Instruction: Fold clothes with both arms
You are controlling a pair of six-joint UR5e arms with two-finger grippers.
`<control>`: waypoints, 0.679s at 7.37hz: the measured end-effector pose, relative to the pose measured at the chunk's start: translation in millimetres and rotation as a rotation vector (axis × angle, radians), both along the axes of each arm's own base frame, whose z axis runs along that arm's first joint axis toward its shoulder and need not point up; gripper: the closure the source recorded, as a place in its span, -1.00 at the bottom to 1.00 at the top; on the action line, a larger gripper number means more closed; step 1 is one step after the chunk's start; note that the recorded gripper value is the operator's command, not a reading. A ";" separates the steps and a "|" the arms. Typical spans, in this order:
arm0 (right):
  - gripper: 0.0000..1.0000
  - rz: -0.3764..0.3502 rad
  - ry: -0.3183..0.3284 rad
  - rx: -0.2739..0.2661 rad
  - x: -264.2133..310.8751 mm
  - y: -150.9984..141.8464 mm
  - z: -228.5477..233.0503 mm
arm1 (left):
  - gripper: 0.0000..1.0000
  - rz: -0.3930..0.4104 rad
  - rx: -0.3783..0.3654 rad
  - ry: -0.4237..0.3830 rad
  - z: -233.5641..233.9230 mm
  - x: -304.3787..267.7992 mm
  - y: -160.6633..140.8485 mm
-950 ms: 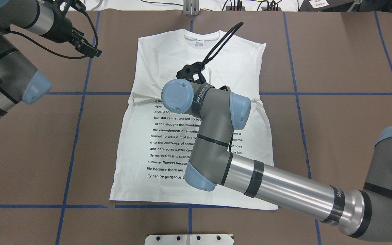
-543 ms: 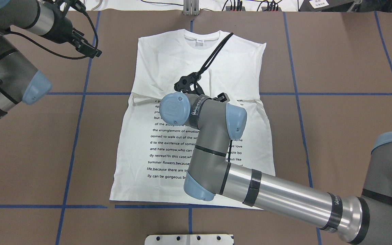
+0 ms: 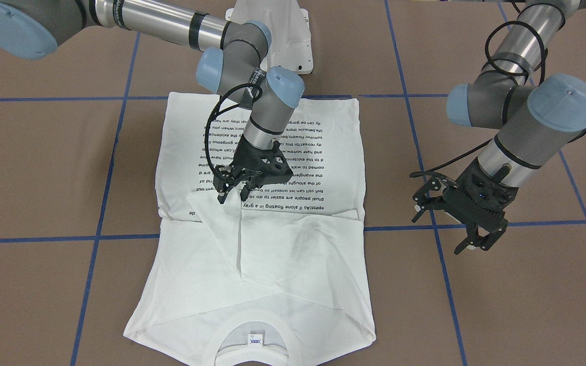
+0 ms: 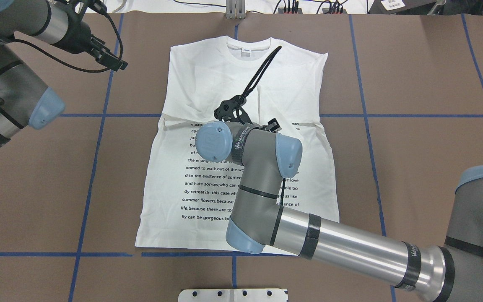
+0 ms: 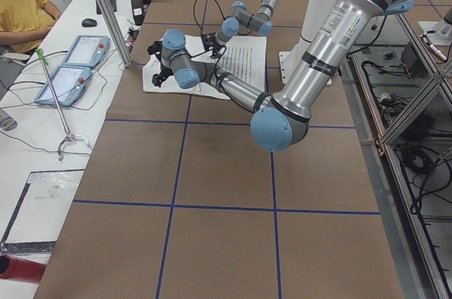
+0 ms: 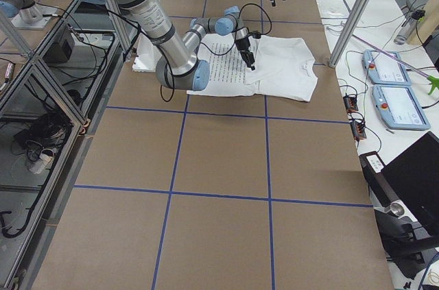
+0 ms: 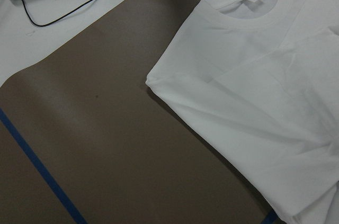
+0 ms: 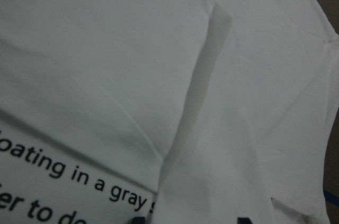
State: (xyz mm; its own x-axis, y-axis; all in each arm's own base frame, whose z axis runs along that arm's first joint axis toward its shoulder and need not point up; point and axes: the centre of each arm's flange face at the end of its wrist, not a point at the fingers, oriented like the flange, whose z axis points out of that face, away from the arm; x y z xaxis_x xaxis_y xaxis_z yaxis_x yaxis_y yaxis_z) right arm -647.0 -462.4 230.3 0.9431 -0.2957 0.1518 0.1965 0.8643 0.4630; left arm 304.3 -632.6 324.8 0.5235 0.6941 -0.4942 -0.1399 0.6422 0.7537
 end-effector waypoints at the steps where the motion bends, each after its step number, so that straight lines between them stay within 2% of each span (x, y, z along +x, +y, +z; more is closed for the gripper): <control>1: 1.00 -0.001 0.004 0.001 0.4 0.5 -1.7 | -1.00 -0.002 -0.002 0.003 -1.2 0.0 0.4; 3: 1.00 0.006 -0.001 0.006 7.3 -5.5 -6.7 | -1.00 -0.006 -0.005 0.009 -3.9 -0.8 1.8; 5: 1.00 0.016 0.020 0.016 37.4 -42.2 0.4 | -1.00 -0.013 -0.011 0.021 -8.9 -2.1 3.9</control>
